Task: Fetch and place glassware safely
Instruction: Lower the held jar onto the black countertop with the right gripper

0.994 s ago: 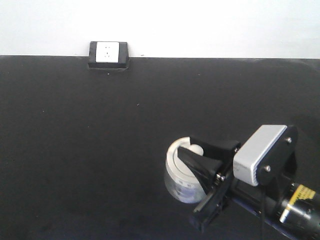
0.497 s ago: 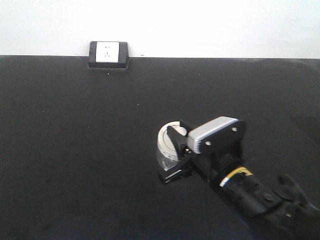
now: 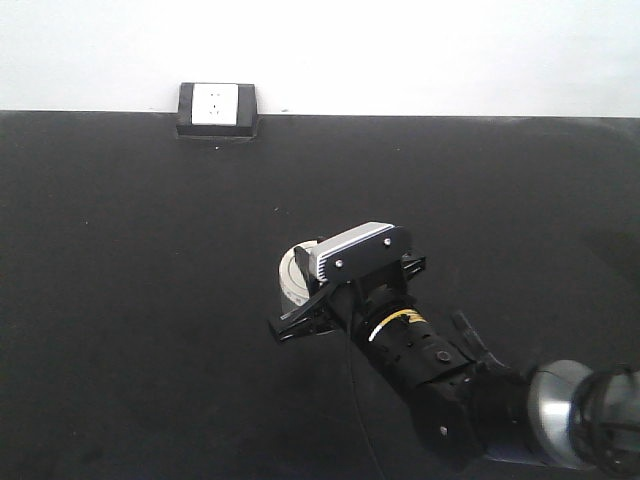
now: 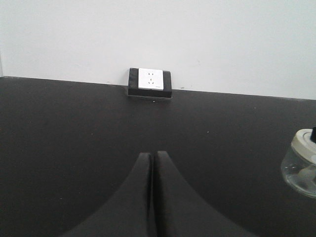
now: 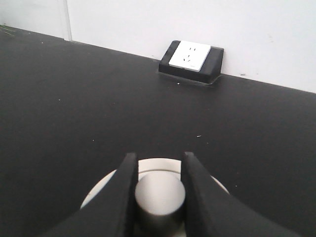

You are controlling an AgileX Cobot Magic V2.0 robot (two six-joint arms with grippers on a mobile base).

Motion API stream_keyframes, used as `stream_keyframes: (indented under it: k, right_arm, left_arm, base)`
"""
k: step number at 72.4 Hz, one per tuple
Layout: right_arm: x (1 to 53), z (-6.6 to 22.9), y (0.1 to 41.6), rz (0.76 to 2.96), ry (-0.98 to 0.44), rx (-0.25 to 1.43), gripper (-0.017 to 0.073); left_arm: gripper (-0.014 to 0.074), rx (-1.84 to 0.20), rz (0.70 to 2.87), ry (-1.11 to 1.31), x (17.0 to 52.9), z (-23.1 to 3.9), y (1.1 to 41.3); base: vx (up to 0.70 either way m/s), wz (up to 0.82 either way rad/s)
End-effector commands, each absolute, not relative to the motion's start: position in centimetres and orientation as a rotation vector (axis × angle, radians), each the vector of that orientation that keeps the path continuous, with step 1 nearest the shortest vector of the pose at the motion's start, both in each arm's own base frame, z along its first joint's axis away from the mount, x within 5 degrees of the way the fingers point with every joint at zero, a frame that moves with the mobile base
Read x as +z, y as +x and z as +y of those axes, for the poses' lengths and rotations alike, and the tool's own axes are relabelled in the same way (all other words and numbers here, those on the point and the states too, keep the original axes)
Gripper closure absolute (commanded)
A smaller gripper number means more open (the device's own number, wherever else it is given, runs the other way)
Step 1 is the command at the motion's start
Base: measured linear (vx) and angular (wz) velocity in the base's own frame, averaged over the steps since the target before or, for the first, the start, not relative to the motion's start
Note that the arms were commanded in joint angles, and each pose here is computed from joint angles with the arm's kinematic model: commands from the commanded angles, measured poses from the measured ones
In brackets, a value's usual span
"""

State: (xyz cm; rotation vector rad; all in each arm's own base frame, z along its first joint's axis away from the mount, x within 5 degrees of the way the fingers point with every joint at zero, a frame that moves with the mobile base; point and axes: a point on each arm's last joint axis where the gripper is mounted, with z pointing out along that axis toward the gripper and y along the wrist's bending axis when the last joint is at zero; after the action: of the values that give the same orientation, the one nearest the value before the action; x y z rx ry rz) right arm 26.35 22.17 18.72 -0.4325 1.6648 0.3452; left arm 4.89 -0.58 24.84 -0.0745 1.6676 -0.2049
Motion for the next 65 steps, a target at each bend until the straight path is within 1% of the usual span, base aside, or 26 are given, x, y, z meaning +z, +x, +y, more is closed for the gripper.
stream_keyframes:
  k: [1, 14, 43, 65]
  right_arm:
    - [21.3, 22.5, 27.2, 1.494, -0.356, 0.352, 0.056]
    - [19.7, 22.5, 27.9, 1.501, -0.268, 0.354, 0.056]
    - [17.2, 22.6, 28.3, 1.523, -0.264, 0.325, 0.0557]
    - [16.9, 21.9, 28.6, 1.541, -0.156, 0.305, 0.0536]
  left_arm:
    - [0.0601, -0.222, 1.586, -0.08, 26.3, -0.6, 4.9]
    - [0.0601, -0.222, 1.586, -0.08, 26.3, -0.6, 4.9]
    - [0.0601, -0.222, 1.586, -0.08, 26.3, -0.6, 4.9]
    - [0.0601, -0.222, 1.586, -0.08, 26.3, -0.6, 4.9]
  base:
    - [0.0, 0.0]
    - [0.0, 0.0]
    - [0.0, 0.0]
    - [0.0, 0.0]
